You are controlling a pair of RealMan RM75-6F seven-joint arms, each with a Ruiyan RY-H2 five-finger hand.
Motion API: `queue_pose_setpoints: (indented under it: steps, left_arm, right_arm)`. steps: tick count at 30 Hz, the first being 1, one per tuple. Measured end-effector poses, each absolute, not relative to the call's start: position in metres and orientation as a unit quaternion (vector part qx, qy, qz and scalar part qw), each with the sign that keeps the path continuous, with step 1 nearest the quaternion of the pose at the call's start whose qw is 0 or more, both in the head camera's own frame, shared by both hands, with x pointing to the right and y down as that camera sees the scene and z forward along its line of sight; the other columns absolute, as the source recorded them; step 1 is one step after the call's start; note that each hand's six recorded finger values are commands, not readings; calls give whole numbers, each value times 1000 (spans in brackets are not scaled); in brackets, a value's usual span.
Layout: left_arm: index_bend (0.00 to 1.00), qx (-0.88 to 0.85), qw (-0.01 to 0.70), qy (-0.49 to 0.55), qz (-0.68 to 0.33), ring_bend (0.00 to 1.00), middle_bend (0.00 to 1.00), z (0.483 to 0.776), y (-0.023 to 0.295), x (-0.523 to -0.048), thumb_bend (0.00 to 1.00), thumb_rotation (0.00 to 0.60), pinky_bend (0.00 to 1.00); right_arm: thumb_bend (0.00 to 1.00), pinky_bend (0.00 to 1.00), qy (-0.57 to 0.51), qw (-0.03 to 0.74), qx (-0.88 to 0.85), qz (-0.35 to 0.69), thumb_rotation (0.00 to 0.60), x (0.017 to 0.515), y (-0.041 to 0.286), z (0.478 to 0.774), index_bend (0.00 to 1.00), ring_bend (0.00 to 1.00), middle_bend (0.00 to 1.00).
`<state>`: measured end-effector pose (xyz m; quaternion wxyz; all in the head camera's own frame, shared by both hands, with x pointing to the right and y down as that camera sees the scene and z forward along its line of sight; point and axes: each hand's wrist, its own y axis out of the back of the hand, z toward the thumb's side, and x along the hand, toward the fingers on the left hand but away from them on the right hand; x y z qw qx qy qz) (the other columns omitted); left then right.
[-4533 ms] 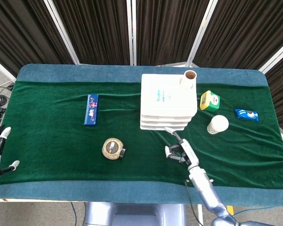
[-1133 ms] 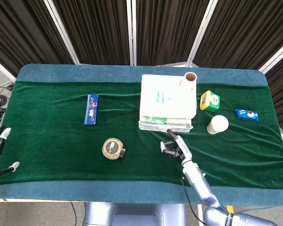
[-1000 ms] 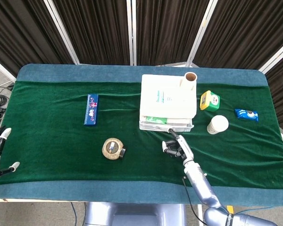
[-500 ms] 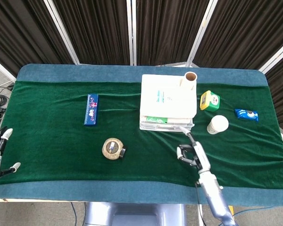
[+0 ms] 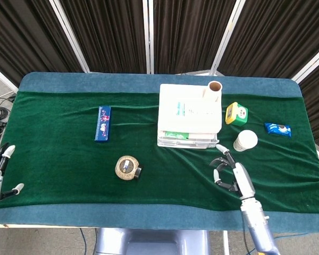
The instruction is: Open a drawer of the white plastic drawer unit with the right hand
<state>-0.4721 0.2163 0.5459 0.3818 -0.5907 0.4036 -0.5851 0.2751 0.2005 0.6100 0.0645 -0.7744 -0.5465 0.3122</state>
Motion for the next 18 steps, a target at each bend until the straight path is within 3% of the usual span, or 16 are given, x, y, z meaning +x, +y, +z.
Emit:
queue_pose_setpoints:
  steps: [7, 12, 18]
  left_arm:
    - [0, -590, 383, 405, -584, 0, 0, 545, 216, -472, 148, 600, 0]
    - [0, -591, 383, 404, -584, 0, 0, 546, 217, -472, 150, 600, 0]
    - [0, -591, 382, 404, -584, 0, 0, 546, 217, -472, 155, 600, 0]
  right_arm:
    - [463, 475, -504, 170, -763, 368, 600, 279, 189, 597, 160, 505, 464]
    - [464, 665, -484, 229, -748, 393, 600, 277, 181, 589, 165, 805, 772]
    - [474, 789, -451, 298, -717, 440, 600, 273, 170, 586, 176, 944, 918]
